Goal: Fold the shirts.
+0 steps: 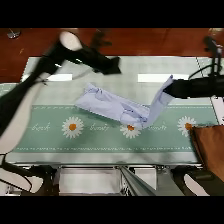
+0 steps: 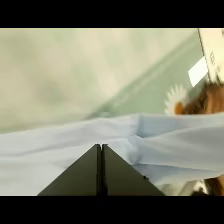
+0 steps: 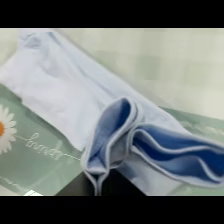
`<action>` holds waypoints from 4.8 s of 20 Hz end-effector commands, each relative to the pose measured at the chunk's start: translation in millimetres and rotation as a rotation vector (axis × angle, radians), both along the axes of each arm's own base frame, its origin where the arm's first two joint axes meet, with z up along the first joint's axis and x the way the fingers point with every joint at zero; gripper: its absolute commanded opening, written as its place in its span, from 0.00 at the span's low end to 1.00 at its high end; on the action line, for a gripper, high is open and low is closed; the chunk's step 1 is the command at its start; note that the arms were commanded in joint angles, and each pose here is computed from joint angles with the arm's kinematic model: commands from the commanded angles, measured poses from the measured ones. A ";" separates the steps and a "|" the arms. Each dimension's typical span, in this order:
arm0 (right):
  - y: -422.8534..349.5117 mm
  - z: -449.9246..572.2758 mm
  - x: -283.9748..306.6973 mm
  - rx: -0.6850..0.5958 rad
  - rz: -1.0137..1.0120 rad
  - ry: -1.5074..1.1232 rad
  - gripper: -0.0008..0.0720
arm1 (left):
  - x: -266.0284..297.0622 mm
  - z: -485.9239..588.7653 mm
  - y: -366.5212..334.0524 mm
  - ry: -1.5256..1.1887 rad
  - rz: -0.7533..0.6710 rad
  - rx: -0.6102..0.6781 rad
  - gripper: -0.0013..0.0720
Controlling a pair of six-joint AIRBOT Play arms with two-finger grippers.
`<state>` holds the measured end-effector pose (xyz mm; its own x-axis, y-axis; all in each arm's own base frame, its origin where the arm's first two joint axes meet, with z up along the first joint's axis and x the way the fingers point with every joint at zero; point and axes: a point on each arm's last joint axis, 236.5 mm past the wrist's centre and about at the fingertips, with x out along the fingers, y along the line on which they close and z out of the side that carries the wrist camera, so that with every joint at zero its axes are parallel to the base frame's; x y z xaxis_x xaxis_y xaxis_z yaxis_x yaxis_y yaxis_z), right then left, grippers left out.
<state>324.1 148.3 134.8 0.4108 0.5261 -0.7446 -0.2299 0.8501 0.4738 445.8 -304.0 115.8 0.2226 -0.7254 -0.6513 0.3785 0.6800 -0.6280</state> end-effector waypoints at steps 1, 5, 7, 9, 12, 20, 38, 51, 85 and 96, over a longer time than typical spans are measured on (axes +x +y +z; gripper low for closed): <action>73.1 -5.4 25.1 0.024 0.136 0.002 0.05 | 11.8 63.1 145.2 -0.124 0.180 0.098 0.05; 162.4 -28.3 57.7 0.046 0.280 0.051 0.05 | -29.3 118.9 231.9 -0.278 0.385 0.119 0.05; 207.6 -46.5 68.3 0.063 0.339 0.078 0.05 | -64.9 120.3 238.8 -0.328 0.417 0.132 0.05; 241.8 -68.0 75.0 0.063 0.375 0.101 0.05 | -99.4 105.5 232.7 -0.341 0.437 0.125 0.05; 275.5 -98.3 80.0 0.052 0.417 0.112 0.05 | -141.5 60.4 220.0 -0.302 0.448 0.102 0.05; 197.0 -113.7 70.7 -0.035 0.465 0.335 0.88 | -160.6 -35.8 211.3 -0.120 0.511 0.035 0.05; 28.6 -223.5 -24.7 0.291 -0.498 0.461 0.87 | -148.7 -50.1 217.0 -0.095 0.533 0.046 0.05; 121.0 -72.0 89.7 0.134 0.126 0.157 0.04 | -151.1 -50.9 208.5 -0.091 0.507 0.043 0.05; -352.2 97.4 -125.1 -0.153 -1.279 0.061 0.62 | -110.6 -16.9 224.0 -0.238 0.563 0.044 0.05; -26.0 -27.9 112.3 -0.363 -0.086 -0.068 0.05 | -50.1 92.1 147.7 -0.403 0.281 0.173 0.05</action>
<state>426.7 47.1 195.2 0.6299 0.2766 -0.7258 -0.0484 0.9466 0.3188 391.8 -150.5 241.6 0.6801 -0.5731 -0.4572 0.3923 0.8113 -0.4335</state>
